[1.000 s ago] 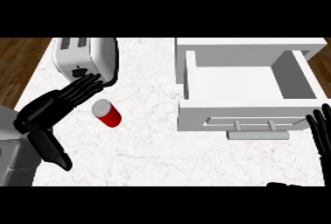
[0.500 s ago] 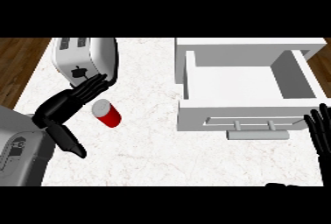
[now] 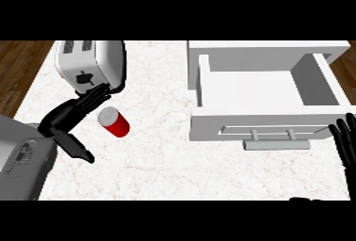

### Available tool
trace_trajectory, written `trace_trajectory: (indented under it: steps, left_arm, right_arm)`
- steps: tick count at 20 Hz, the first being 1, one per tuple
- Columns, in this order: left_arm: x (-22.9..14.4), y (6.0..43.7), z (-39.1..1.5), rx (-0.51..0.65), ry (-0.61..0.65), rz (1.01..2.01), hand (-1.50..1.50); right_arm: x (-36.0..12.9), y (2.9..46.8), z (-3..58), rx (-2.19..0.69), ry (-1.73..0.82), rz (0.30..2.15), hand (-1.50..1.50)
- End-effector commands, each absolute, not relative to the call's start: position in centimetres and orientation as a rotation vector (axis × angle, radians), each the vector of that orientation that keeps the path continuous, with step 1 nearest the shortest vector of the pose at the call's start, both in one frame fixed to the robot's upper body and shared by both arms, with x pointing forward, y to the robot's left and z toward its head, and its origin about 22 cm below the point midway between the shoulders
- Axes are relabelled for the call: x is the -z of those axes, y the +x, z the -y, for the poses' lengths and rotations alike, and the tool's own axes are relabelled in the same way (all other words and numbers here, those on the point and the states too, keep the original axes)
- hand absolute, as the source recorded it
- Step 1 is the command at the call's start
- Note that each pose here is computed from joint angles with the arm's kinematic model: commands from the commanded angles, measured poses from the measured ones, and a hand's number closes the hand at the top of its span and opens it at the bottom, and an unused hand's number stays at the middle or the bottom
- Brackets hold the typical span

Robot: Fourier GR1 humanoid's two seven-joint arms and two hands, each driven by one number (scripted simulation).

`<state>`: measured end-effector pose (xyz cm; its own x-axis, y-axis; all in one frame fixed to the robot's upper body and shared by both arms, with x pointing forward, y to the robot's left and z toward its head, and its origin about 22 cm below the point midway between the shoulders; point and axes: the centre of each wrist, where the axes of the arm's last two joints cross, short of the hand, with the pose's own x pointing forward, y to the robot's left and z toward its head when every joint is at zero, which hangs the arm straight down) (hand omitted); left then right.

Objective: Pick up the can, place it into the drawer and close the drawer

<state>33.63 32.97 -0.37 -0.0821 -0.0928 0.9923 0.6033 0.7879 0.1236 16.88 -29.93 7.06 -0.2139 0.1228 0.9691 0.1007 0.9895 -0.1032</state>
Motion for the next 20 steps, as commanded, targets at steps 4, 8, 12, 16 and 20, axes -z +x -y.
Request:
trace_trajectory:
  steps: [4,8,12,16,20]
  left_arm:
    - [0.9,34.8,-34.4,0.625,-0.448,1.542,-1.50]
    - [3.8,33.6,-35.5,0.624,-0.457,1.540,-1.50]
    - [4.0,33.9,-35.7,0.606,-0.444,1.529,-1.50]
    - [3.4,34.0,-37.2,0.595,-0.427,1.542,-1.50]
    - [6.5,33.0,-35.0,0.607,-0.405,1.503,-1.50]
  right_arm:
    - [-6.9,16.0,29.5,-0.019,-0.173,1.781,-1.50]
    - [-7.2,16.5,29.9,-0.037,-0.164,1.787,-1.50]
    - [-7.6,17.7,29.2,-0.038,-0.162,1.802,-1.50]
    - [-7.3,16.9,30.1,-0.014,-0.176,1.803,-1.50]
    - [-7.8,18.0,29.2,-0.030,-0.160,1.817,-1.50]
